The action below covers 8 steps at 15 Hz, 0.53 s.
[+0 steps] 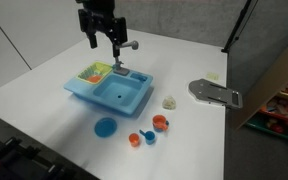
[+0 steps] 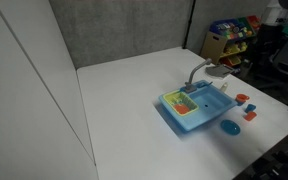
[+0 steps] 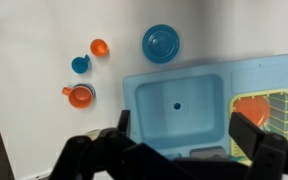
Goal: Pick up the orange cup in front of the dishes drying rack and put it into the blue cup with a handle on the right or the worktop
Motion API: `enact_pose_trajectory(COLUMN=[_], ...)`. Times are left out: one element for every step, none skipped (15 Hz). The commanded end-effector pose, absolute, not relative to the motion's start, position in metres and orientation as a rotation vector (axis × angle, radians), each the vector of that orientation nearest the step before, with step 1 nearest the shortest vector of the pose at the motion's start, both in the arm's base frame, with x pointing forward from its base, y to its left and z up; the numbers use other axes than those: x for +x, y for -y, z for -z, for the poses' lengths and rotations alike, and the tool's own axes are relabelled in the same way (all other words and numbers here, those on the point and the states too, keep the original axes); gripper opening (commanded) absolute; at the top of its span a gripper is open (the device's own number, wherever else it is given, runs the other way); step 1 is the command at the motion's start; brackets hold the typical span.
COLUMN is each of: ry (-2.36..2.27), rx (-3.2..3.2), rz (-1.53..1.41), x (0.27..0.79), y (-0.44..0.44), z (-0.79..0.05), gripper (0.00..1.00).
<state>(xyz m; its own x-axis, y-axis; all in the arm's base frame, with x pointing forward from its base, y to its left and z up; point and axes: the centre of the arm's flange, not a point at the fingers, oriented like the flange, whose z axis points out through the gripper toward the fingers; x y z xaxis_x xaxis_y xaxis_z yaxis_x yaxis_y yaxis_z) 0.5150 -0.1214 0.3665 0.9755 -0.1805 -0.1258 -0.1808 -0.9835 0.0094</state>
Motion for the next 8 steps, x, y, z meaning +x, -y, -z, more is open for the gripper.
enact_pose_trajectory(ry=[-0.282,-0.282,-0.287,-0.288,-0.294,-0.297,-0.301,-0.301], rx=[-3.132,-3.132,-3.138,-3.138,-3.138,-3.138,-3.137,-3.135], rz=[-0.174,-0.163,-0.145,-0.13,-0.112,-0.097,-0.083,-0.074], x=[0.504,0.502,0.5,0.498,0.496,0.495,0.493,0.493], y=[0.1,0.094,0.089,0.084,0.079,0.076,0.073,0.072], z=[-0.409,-0.42,-0.43,-0.44,-0.449,-0.456,-0.462,-0.467], gripper=[1.0,1.0,1.0,1.0,1.0,1.0,1.0,1.0])
